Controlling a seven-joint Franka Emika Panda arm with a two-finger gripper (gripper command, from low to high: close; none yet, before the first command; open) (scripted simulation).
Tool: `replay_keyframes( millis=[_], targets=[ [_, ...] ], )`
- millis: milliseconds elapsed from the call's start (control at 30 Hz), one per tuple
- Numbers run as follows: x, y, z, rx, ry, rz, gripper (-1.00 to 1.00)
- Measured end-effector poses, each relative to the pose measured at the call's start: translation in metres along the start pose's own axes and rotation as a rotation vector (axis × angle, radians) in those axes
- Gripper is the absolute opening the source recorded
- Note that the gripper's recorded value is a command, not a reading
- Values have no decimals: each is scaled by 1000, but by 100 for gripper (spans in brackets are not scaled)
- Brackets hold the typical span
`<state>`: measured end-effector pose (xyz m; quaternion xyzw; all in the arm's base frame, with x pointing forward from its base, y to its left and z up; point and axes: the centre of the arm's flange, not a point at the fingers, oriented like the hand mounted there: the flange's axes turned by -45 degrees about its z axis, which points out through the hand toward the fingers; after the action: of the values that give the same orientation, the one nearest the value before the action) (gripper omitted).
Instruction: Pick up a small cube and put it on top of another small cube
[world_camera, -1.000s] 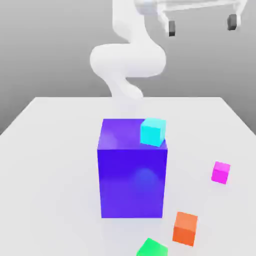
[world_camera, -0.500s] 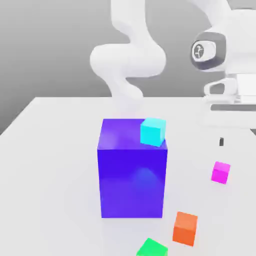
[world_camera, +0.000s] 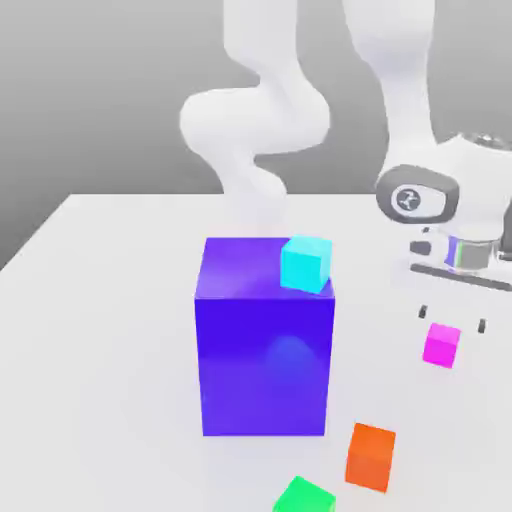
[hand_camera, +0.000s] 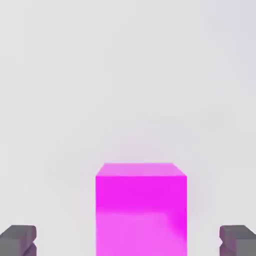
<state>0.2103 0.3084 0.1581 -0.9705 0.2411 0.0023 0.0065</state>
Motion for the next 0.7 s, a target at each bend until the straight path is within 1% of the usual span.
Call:
replay_keyframes(
  millis=[133, 167, 400, 700],
  targets=[
    [1, 3, 24, -6, 3, -2, 0],
    [1, 5, 30, -9, 5, -4, -100],
    [1, 5, 31, -7, 5, -4, -100],
    [0, 1, -17, 0, 1, -1, -100]
  ],
)
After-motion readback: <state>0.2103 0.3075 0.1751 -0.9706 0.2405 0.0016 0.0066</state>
